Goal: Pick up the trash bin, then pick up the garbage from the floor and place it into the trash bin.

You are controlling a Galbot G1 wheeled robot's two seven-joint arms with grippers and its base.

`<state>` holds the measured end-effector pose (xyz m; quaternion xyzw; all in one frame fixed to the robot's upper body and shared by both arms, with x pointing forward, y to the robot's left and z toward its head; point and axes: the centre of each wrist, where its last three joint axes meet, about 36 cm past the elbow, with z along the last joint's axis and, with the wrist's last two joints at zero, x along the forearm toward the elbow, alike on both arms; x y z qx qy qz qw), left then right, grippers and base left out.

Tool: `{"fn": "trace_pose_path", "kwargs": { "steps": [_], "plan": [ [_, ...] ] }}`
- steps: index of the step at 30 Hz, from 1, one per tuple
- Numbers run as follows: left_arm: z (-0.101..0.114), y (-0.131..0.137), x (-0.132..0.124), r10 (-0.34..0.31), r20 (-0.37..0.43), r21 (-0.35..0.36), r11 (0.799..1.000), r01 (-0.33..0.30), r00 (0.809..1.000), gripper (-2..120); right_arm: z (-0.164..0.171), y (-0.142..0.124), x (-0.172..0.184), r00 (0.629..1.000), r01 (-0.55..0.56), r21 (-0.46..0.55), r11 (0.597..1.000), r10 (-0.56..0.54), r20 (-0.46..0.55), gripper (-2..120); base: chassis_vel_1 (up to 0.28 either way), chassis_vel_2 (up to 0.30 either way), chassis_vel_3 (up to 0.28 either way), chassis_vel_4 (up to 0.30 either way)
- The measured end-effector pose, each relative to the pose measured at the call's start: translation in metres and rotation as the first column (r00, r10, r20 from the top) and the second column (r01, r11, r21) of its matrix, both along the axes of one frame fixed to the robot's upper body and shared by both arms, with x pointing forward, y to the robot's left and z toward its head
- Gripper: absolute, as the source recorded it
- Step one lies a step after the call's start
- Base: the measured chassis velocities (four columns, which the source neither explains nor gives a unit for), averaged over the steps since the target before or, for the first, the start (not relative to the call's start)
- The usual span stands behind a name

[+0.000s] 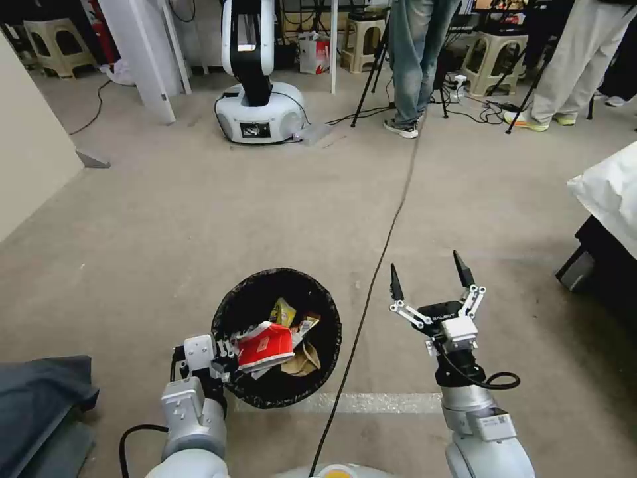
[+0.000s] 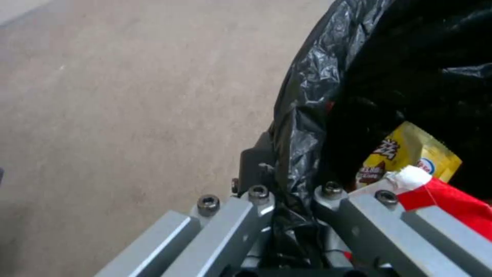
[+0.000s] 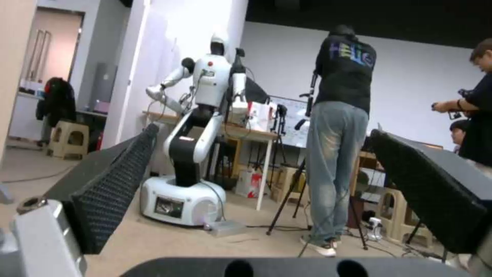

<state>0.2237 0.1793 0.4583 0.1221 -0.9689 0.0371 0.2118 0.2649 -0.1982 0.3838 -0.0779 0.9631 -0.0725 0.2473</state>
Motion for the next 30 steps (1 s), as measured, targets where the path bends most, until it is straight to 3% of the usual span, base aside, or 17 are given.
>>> {"fn": "trace_pose_path", "kwargs": {
  "steps": [12,17,30],
  "plan": [
    [-0.015,0.01,0.018,0.031,-0.128,-0.069,0.997,-0.04,0.991,0,-0.009,0.004,-0.006,1.0,-0.015,0.014,1.0,0.015,-0.011,100,0.0,0.0,0.0,0.0],
    [-0.016,0.01,0.023,0.019,-0.144,-0.115,0.993,-0.036,0.989,0,-0.014,0.006,-0.008,0.999,-0.035,0.003,0.999,0.035,-0.018,100,0.0,0.0,0.0,0.0],
    [-0.023,0.011,0.033,0.011,-0.137,-0.156,0.987,-0.033,0.99,0,-0.016,0.01,-0.01,0.997,-0.074,-0.005,0.997,0.074,-0.021,100,0.0,0.0,0.0,0.0]
  ]
}}
